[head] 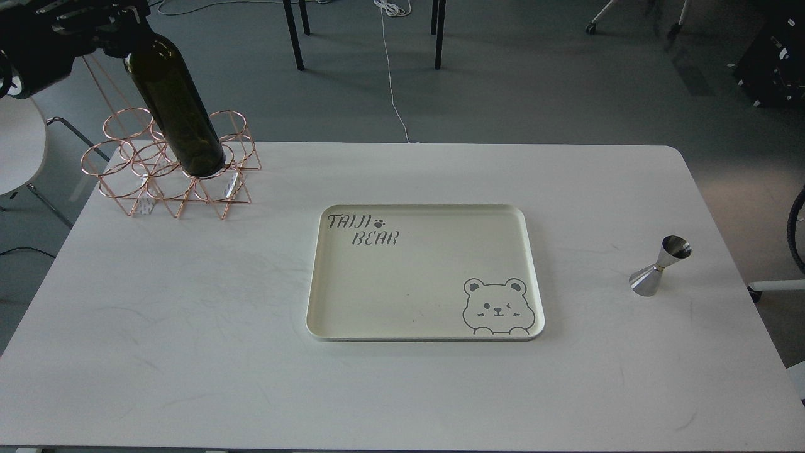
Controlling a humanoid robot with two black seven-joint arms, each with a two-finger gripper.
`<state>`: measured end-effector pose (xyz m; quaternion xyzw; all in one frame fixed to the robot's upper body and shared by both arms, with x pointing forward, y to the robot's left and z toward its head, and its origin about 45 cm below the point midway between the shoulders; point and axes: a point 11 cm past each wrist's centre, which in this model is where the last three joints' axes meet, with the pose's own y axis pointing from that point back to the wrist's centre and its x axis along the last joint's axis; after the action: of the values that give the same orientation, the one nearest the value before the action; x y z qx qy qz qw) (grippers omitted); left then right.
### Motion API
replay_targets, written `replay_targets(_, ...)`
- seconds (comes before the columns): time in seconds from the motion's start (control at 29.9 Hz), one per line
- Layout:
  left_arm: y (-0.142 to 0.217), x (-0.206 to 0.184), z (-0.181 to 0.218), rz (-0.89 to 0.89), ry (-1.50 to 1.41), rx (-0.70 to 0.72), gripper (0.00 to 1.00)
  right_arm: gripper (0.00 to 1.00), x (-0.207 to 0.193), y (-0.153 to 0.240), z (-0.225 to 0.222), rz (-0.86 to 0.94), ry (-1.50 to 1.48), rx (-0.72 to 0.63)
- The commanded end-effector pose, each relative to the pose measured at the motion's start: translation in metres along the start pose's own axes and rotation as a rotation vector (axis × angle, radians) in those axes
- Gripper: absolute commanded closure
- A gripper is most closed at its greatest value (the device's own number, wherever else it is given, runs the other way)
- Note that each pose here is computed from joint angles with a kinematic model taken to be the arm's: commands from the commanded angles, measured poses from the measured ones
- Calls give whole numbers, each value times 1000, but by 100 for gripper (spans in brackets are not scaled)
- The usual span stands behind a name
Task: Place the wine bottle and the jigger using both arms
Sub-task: 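Lower the bottle into a slot of the copper wine rack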
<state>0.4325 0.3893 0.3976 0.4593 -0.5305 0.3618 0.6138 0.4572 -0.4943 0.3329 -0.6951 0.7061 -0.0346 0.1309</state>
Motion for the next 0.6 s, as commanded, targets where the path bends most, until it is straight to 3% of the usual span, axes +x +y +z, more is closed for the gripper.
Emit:
replay_targets(0.0, -4, -6, -1, -8, 12, 4, 87, 4, 0, 0, 0, 1, -2, 1)
replay_targets(0.3, -11, -22, -9, -25, 46, 31, 84, 4, -2, -1, 1, -1, -4, 0)
replay_targets(0.43, -18, -52, -8, -97, 49, 34, 83, 4, -7, -2, 2, -13, -12, 1)
replay_targets(0.57, -19, -58, -10, -90, 43, 42, 78, 4, -7, -2, 1, -15, -12, 3)
